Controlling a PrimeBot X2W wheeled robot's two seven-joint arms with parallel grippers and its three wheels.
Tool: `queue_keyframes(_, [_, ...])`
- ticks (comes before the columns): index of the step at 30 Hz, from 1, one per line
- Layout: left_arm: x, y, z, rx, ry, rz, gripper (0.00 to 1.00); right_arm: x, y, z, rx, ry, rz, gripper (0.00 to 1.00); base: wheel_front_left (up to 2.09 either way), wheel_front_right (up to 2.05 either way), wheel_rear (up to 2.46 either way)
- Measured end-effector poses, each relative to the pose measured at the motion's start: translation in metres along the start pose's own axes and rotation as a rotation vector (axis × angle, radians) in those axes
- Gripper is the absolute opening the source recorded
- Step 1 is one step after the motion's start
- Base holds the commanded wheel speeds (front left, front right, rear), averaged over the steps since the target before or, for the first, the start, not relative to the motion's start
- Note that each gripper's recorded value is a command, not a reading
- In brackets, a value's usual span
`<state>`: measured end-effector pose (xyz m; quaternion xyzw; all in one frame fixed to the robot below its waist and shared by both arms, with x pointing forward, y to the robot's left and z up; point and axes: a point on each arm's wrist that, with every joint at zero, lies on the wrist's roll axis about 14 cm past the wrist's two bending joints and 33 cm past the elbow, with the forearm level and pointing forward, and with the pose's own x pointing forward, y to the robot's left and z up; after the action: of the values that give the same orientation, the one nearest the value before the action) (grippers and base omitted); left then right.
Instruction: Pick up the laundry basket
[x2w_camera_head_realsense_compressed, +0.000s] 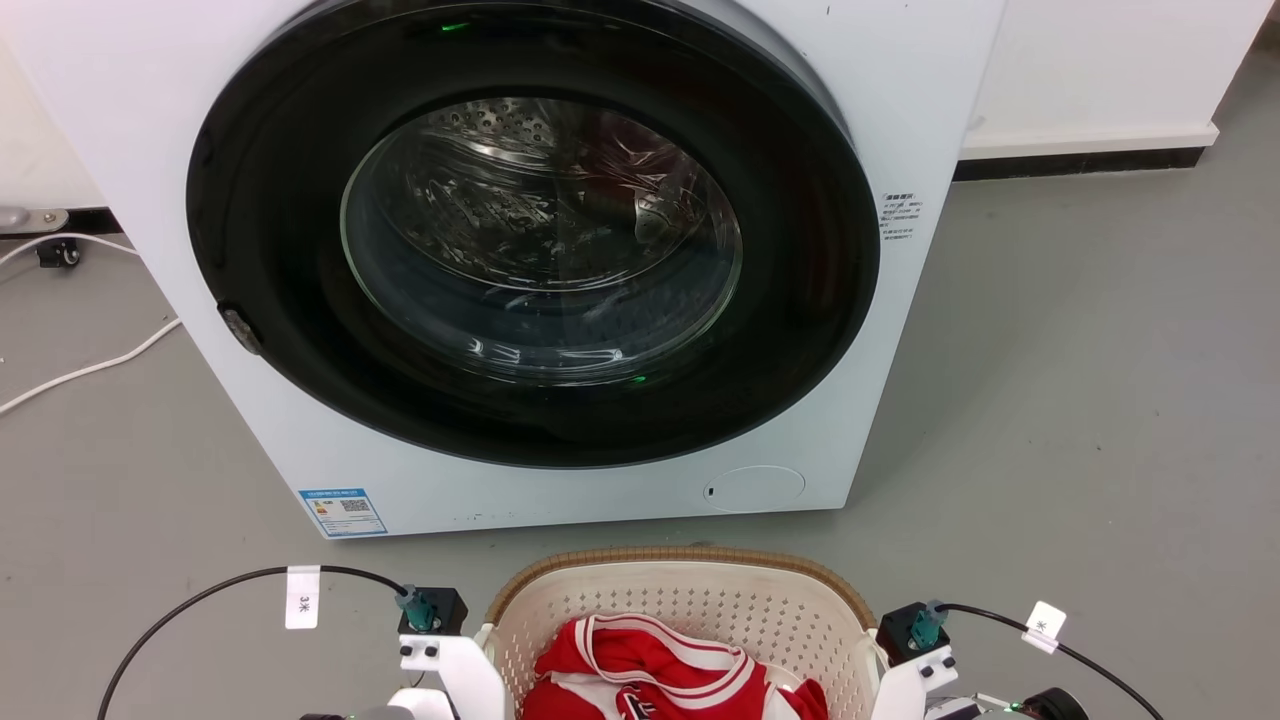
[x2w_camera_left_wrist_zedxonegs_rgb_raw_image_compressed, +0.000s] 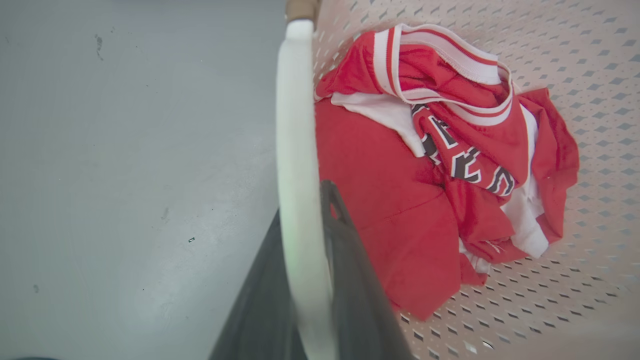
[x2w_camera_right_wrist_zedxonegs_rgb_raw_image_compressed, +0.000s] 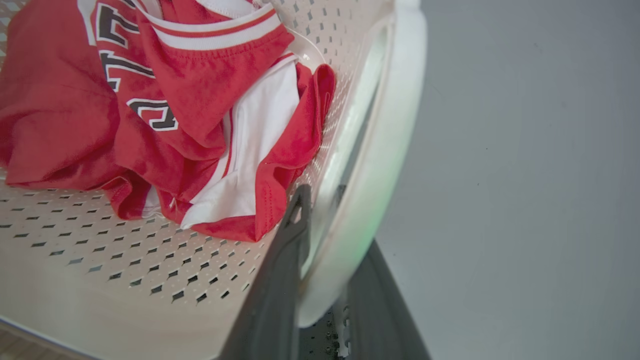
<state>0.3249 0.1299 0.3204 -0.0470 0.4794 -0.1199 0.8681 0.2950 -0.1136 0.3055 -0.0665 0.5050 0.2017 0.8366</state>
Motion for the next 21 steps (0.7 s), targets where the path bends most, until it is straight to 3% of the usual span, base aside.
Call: queue_keyframes(21, [-0.0006,0.0013,-0.0014,0.008,0.004,0.001,0.00,-0.0002,0.0013,-0.0029,0.004,0.005,0.004,0.00,0.00,0.00,0.00])
